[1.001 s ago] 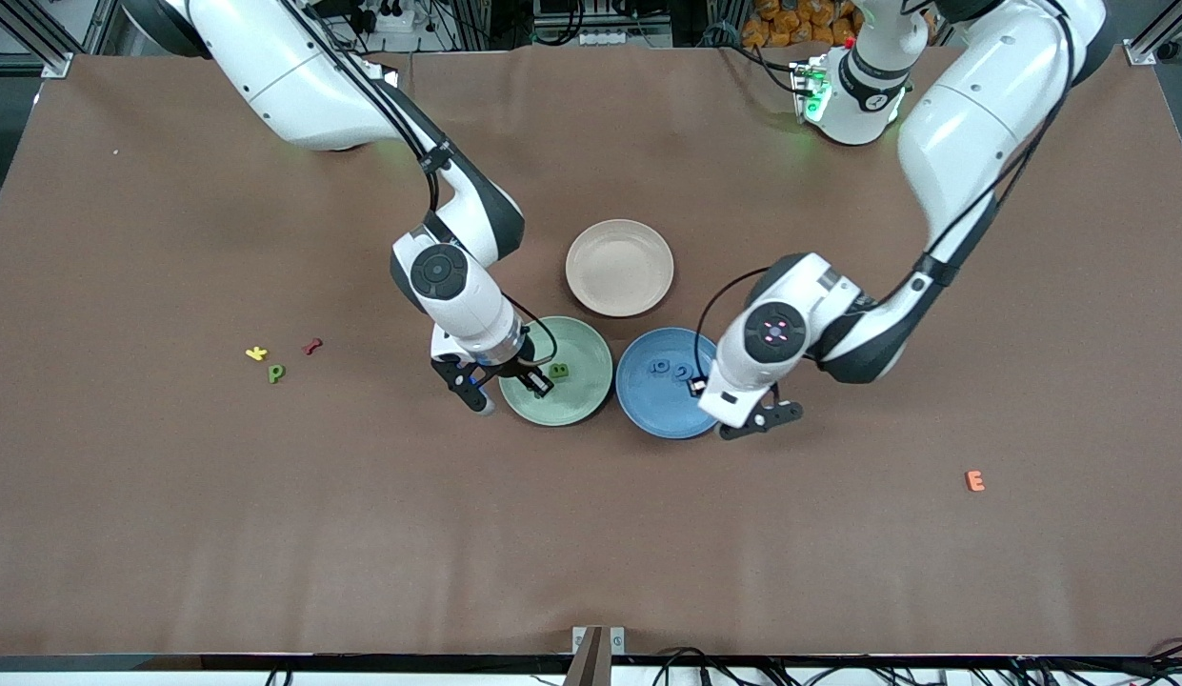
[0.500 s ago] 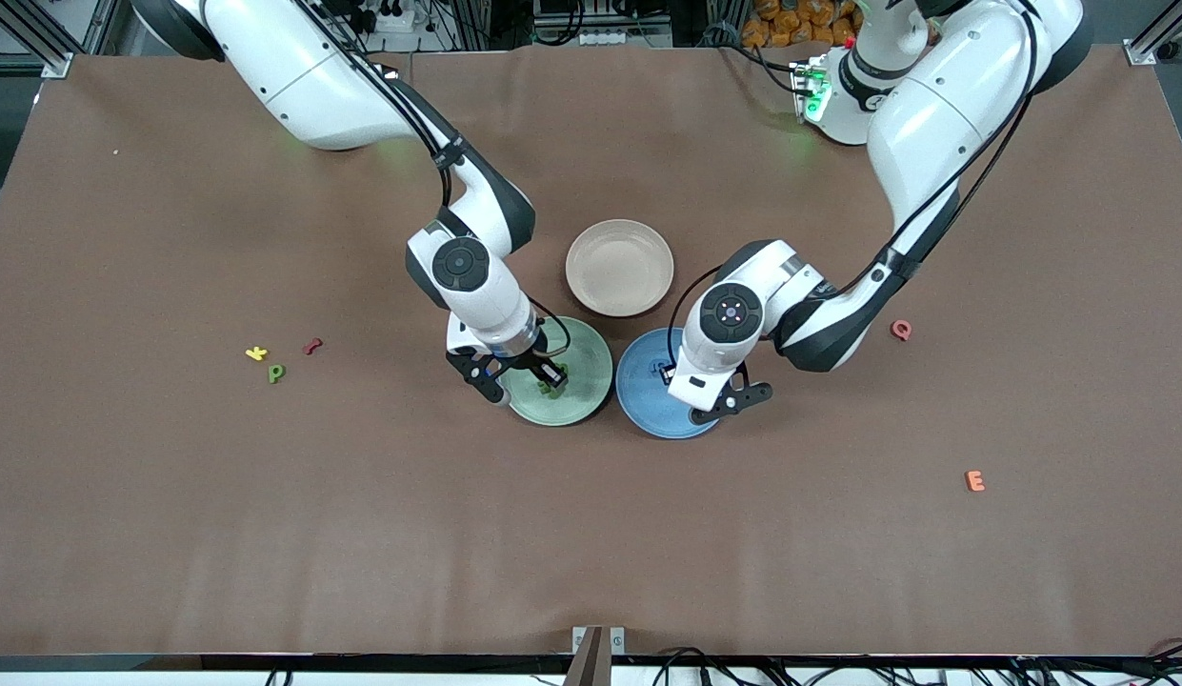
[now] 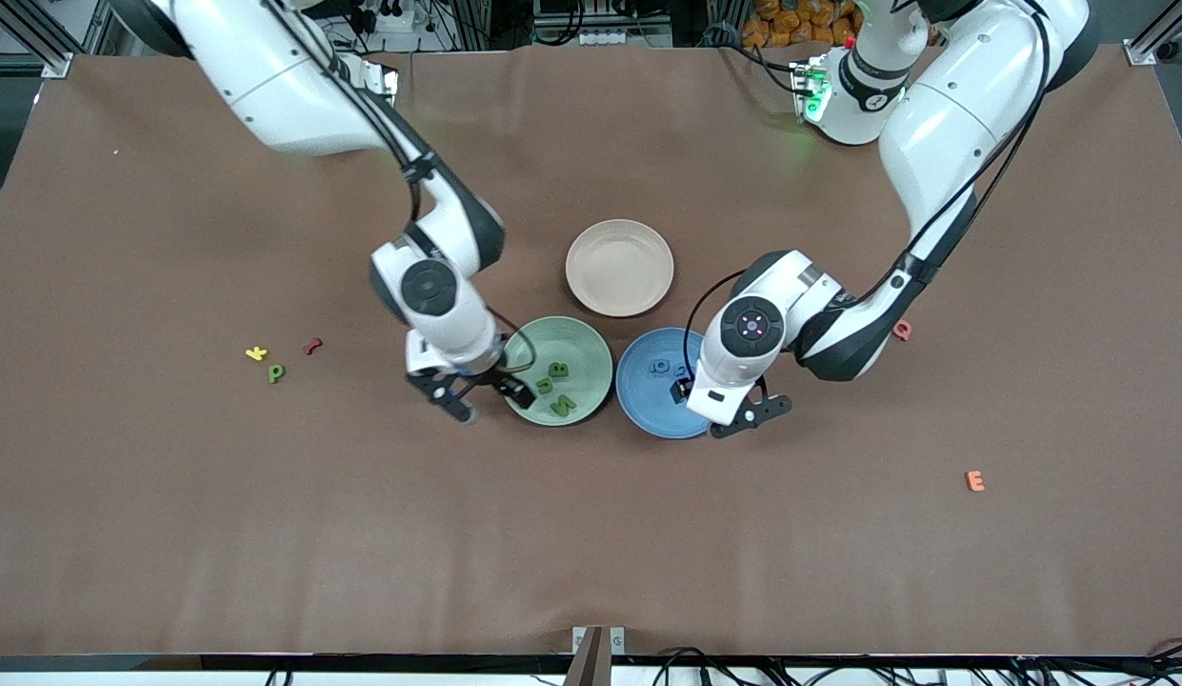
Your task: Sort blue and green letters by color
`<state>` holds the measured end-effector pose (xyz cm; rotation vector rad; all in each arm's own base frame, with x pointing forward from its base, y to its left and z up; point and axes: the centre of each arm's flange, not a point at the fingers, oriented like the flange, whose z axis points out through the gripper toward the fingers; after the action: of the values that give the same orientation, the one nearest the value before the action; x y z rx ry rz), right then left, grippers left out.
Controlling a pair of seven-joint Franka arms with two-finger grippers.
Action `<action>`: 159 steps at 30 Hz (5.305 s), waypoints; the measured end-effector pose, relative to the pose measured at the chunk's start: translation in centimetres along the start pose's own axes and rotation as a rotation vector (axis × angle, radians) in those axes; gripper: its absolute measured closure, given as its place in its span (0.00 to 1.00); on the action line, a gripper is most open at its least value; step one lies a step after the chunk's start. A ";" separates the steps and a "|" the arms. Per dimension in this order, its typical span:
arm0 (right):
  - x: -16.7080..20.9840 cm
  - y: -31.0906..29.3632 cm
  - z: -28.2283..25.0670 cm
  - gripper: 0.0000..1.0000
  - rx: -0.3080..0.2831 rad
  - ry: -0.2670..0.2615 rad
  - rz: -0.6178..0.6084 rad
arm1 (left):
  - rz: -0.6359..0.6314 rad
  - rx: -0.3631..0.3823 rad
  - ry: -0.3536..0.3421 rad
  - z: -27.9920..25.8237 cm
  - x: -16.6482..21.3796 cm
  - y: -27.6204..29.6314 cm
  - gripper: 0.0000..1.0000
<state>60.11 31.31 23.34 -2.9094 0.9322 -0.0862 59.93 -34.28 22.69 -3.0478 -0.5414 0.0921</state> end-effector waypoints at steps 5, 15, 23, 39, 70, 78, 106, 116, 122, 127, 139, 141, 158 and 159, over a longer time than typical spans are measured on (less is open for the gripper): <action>6.5 5.6 -0.8 0.00 -0.035 0.004 -0.038 | -0.010 -0.006 0.009 -0.6 0.8 -0.5 0.00; 13.1 14.6 -0.5 0.00 -0.089 -0.017 -0.090 | 0.009 0.006 0.024 -2.2 2.3 -2.0 0.00; 16.5 21.7 -1.1 0.00 -0.122 -0.032 -0.143 | 0.142 0.018 0.008 -3.3 3.7 -3.8 0.00; 16.0 28.1 -0.8 0.00 -0.146 -0.034 -0.200 | 0.454 -0.062 -0.074 -7.7 7.4 -10.9 0.00; 14.7 30.9 0.6 0.22 -0.151 -0.022 -0.214 | 0.529 -0.001 0.053 -33.1 3.9 -30.1 0.00; 15.0 31.7 0.8 0.23 -0.159 -0.017 -0.218 | 0.600 0.051 0.062 -34.2 4.1 -32.5 0.00; 15.7 32.9 2.0 0.36 -0.152 0.007 -0.227 | 0.531 -0.055 0.091 -36.9 4.3 -33.0 0.00; 15.7 32.8 2.0 0.38 -0.148 0.011 -0.228 | 0.508 -0.054 0.078 -36.5 4.9 -34.1 0.00; 15.7 32.8 2.2 0.38 -0.147 0.010 -0.229 | 0.508 -0.054 0.076 -36.4 5.0 -34.1 0.00; 15.6 32.8 2.5 0.38 -0.141 0.011 -0.230 | 0.508 -0.055 0.076 -36.4 5.0 -34.1 0.00; 15.6 32.8 2.8 0.38 -0.138 0.012 -0.230 | 0.508 -0.055 0.076 -36.4 5.0 -34.1 0.00; 15.6 32.8 2.8 0.40 -0.137 0.012 -0.230 | 0.508 -0.055 0.076 -36.4 5.0 -34.1 0.00; 15.5 32.9 3.1 0.63 -0.138 0.007 -0.231 | 0.511 -0.055 0.076 -36.4 4.9 -33.9 0.00; 15.5 32.9 3.1 0.63 -0.139 0.007 -0.231 | 0.510 -0.055 0.076 -36.4 4.9 -33.9 0.00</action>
<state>54.00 -4.16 17.48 -3.1356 0.6223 -0.0484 55.31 -2.00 60.59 -3.1436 0.2505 -0.0230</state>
